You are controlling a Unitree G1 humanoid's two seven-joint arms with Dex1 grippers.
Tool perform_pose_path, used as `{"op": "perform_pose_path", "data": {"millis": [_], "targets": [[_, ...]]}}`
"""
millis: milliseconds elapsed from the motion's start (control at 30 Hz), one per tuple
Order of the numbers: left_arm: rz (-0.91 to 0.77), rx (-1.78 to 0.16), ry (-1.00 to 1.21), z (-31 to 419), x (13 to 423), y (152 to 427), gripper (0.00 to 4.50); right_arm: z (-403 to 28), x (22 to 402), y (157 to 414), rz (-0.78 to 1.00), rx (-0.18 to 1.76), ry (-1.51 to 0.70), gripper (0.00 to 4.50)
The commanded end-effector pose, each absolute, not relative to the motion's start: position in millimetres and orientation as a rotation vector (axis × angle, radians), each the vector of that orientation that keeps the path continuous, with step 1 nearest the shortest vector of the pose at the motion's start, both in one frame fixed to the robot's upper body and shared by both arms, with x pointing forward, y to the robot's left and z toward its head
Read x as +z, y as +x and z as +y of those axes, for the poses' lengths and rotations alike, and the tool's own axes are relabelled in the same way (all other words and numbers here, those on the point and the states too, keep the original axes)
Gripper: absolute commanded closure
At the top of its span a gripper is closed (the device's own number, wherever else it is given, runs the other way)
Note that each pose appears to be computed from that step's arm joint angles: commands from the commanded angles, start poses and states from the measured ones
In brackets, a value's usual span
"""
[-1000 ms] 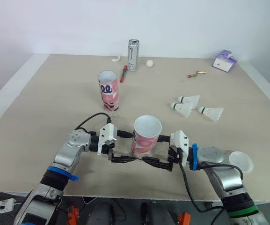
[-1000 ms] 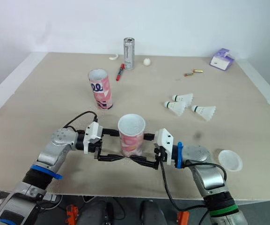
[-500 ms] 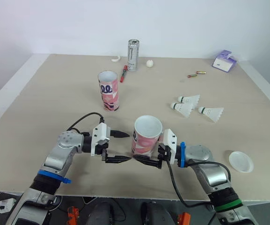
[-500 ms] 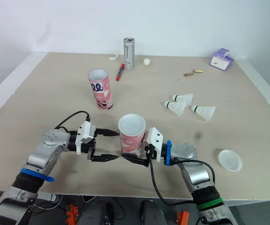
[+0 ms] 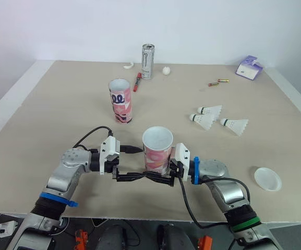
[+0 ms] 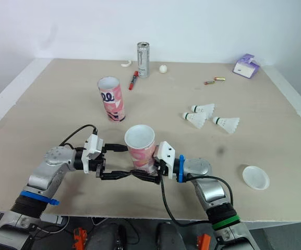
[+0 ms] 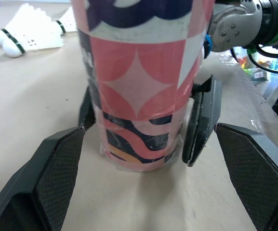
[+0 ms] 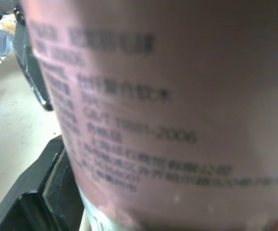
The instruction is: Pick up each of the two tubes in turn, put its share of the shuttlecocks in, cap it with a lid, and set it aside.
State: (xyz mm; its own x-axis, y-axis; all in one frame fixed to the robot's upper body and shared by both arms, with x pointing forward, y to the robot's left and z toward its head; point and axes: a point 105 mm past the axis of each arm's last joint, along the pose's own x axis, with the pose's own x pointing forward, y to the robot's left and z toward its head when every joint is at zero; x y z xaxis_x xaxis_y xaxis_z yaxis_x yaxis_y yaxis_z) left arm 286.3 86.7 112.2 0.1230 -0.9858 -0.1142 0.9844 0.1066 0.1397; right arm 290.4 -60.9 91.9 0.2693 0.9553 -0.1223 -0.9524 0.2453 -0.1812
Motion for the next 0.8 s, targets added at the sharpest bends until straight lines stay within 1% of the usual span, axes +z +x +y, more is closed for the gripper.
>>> {"op": "perform_pose_path", "data": {"millis": [33,67,100,133,167,433,600,733,767,800], "targets": [[-0.052,-1.443,0.222,91.6,120.7,284.5,0.0,-57.5,102.3,291.4,-0.063,1.316,-0.237,0.27],[-0.051,-1.44,0.228,92.6,119.6,284.2,0.0,-57.5,102.4,291.5,-0.063,1.318,-0.238,0.56],[-0.05,-1.439,0.238,93.3,118.5,283.9,0.0,-57.6,102.5,291.9,-0.063,1.318,-0.238,0.75],[-0.051,-1.439,0.245,93.6,117.9,283.6,0.0,-57.9,102.6,292.4,-0.063,1.316,-0.238,1.21],[-0.051,-1.439,0.248,93.7,117.8,283.6,0.0,-58.1,102.6,292.9,-0.064,1.314,-0.241,1.41],[-0.068,-1.425,0.259,91.9,118.3,285.6,0.0,-59.8,104.0,293.4,-0.07,1.309,-0.258,1.41],[-0.087,-1.435,0.259,85.8,120.9,285.1,0.0,-67.9,114.3,292.9,-0.096,1.261,-0.24,1.41],[-0.103,-1.466,0.258,78.8,125.5,282.0,0.0,-100.0,141.1,296.7,-0.157,1.038,-0.122,1.41],[-0.105,-1.47,0.259,77.9,126.2,281.5,0.0,-111.4,148.1,297.0,-0.17,0.963,-0.089,1.41],[-0.107,-1.472,0.259,76.8,127.1,281.6,0.0,-131.6,156.9,298.7,-0.196,0.838,-0.059,1.41]]}}
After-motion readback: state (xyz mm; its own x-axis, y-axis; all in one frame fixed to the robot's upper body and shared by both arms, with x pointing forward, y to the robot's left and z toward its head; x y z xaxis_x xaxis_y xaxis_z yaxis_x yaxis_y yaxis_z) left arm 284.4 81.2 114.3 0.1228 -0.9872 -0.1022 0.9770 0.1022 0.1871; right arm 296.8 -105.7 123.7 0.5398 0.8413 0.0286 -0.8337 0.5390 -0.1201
